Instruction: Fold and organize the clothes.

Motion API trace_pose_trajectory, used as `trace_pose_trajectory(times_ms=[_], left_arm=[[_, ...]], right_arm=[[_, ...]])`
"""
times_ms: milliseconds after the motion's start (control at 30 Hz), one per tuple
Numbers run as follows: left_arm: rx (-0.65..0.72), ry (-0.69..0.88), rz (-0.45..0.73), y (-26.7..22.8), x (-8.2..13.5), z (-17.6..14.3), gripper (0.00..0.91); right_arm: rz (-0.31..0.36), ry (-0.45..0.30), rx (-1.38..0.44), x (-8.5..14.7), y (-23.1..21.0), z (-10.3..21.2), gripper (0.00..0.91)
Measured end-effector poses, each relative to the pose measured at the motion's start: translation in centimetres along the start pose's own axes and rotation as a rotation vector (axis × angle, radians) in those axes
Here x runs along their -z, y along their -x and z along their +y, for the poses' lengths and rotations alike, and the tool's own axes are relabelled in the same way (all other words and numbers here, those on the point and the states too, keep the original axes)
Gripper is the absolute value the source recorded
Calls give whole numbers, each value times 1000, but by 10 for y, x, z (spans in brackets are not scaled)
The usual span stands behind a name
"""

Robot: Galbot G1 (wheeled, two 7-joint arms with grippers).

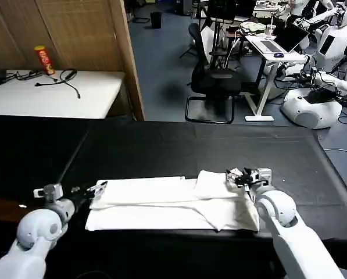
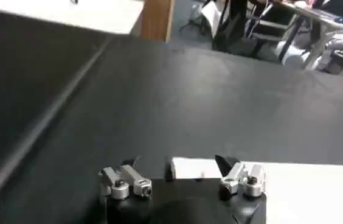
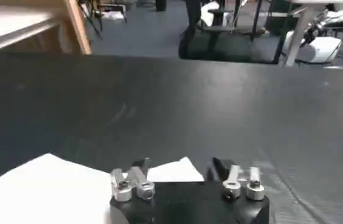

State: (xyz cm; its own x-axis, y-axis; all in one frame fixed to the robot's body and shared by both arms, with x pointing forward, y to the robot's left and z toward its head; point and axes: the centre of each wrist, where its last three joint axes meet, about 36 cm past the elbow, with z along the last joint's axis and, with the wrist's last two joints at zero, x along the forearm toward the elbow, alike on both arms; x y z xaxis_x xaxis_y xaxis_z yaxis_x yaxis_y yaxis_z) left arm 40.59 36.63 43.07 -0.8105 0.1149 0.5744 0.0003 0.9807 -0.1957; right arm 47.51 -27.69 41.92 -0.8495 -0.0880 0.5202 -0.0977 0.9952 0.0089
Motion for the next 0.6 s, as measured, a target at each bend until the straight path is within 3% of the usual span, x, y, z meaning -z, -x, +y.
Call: trace_pose_trajectory(times_ms=[100, 600], left_arm=[[6, -7, 0, 3, -2, 1, 0], [10, 85, -80, 33, 1, -20, 0]], right_arm=[[-3, -3, -3, -1, 0, 1, 29], [-101, -3, -103, -4, 10, -2, 0]])
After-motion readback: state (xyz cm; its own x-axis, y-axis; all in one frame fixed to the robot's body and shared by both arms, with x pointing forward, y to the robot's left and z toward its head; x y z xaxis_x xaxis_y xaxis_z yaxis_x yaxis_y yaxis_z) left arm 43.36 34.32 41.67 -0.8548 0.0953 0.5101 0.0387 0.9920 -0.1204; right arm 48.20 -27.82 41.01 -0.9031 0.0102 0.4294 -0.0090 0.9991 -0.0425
